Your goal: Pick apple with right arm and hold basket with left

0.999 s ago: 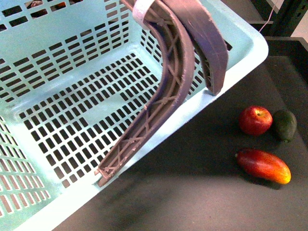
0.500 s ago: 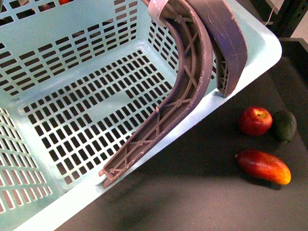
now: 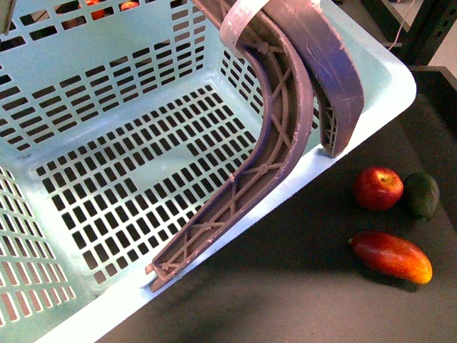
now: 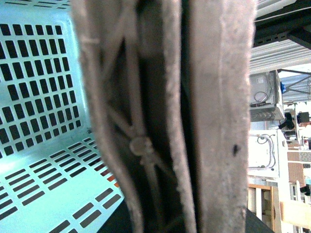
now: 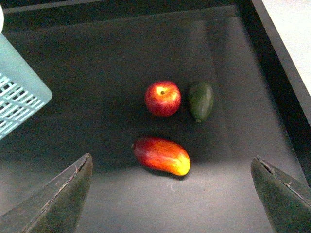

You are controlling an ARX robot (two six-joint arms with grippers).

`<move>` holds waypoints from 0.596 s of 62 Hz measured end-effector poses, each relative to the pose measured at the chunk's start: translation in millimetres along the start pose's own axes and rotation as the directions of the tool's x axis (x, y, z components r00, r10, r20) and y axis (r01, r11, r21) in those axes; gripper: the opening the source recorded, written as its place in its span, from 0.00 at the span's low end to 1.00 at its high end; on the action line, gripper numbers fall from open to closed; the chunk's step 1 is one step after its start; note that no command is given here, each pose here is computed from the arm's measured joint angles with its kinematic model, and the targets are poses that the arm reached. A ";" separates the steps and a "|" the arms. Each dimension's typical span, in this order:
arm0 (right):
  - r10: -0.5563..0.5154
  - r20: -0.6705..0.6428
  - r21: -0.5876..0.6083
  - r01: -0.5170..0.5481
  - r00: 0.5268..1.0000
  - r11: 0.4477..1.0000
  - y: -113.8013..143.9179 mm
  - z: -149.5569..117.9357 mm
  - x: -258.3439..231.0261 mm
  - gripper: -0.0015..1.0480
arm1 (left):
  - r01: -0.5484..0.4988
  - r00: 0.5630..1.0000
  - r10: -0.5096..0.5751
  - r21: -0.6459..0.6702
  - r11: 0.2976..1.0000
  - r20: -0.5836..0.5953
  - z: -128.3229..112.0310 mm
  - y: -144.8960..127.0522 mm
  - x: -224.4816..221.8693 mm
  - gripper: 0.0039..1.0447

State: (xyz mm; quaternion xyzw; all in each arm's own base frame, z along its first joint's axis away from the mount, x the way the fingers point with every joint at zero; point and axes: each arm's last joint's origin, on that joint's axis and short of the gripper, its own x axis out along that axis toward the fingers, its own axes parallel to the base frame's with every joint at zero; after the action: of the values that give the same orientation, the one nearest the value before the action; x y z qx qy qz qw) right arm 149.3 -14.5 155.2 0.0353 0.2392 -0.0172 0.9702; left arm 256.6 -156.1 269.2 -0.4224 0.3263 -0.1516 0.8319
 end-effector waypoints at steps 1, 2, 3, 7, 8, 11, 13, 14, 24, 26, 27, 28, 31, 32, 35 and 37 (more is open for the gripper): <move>-0.001 0.000 -0.009 0.001 1.000 1.000 -0.4 3.2 5.8 0.92 | 0.000 1.000 0.000 0.000 1.000 0.000 0.0 0.0 0.0 0.15; -0.001 0.000 -0.015 0.001 1.000 1.000 -0.7 5.1 9.2 0.92 | 0.000 1.000 0.000 0.000 1.000 0.000 0.0 0.0 0.0 0.15; -0.002 -0.001 -0.024 0.002 1.000 1.000 -1.1 8.4 16.1 0.92 | 0.000 1.000 0.000 0.000 1.000 0.000 0.0 0.0 0.0 0.15; 0.001 -0.004 -0.058 -0.001 1.000 0.998 -1.8 16.5 35.2 0.92 | 0.000 1.000 0.000 0.001 1.000 0.000 0.0 0.0 0.0 0.15; 0.009 -0.006 -0.069 -0.009 1.000 0.998 -1.5 19.5 43.4 0.92 | 0.000 1.000 0.000 0.002 1.000 0.000 0.0 0.0 0.0 0.15; 0.028 -0.017 -0.083 -0.030 0.999 0.996 -0.9 24.8 61.3 0.92 | 0.000 1.000 0.000 0.002 1.000 0.000 0.0 0.0 0.0 0.15; 0.034 -0.033 -0.093 -0.037 0.999 0.995 -0.2 27.4 75.7 0.92 | 0.001 1.000 -0.001 0.001 1.000 -0.001 0.0 0.0 0.0 0.15; 0.036 -0.044 -0.101 -0.040 0.998 0.994 0.3 28.4 85.7 0.92 | 0.001 1.000 -0.001 0.001 1.000 -0.002 -0.1 0.0 0.0 0.15; 0.003 -0.250 -0.160 -0.044 0.968 0.986 10.5 2.3 178.4 0.92 | 0.001 1.000 -0.001 0.002 1.000 -0.001 0.0 0.0 0.0 0.15; -0.005 -0.279 -0.167 -0.043 0.960 0.985 12.5 -4.1 189.0 0.92 | 0.001 1.000 -0.001 0.002 1.000 -0.001 0.0 0.0 0.0 0.15; -0.010 -0.296 -0.172 -0.043 0.955 0.984 13.8 -7.7 195.3 0.92 | 0.001 1.000 -0.001 0.002 1.000 -0.001 0.0 0.0 0.0 0.15; -0.011 -0.304 -0.173 -0.044 0.953 0.984 14.5 -9.6 198.5 0.92 | 0.001 1.000 -0.001 0.002 1.000 -0.001 0.0 0.0 0.0 0.15; -0.013 -0.332 -0.180 -0.050 0.943 0.982 17.1 -16.1 210.0 0.92 | 0.001 1.000 -0.001 0.002 1.000 -0.001 0.0 0.0 0.0 0.15; -0.013 -0.339 -0.181 -0.051 0.941 0.982 17.6 -17.7 212.7 0.92 | 0.001 1.000 -0.001 0.001 1.000 -0.002 0.0 0.0 0.0 0.15; -0.012 -0.358 -0.185 -0.059 0.934 0.981 20.3 -22.5 222.5 0.92 | 0.001 1.000 -0.001 0.002 1.000 -0.002 0.0 0.0 0.0 0.15; -0.009 -0.370 -0.186 -0.065 0.929 0.980 22.0 -25.0 229.3 0.92 | 0.001 1.000 -0.001 0.002 1.000 -0.002 0.0 0.0 0.0 0.15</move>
State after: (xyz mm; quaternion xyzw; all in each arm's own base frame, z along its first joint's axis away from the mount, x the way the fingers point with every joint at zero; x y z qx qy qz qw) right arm 341.7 5.6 27.7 -0.0541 0.4170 0.0271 0.9069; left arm 256.6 -156.2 269.2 -0.4218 0.3267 -0.1526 0.8319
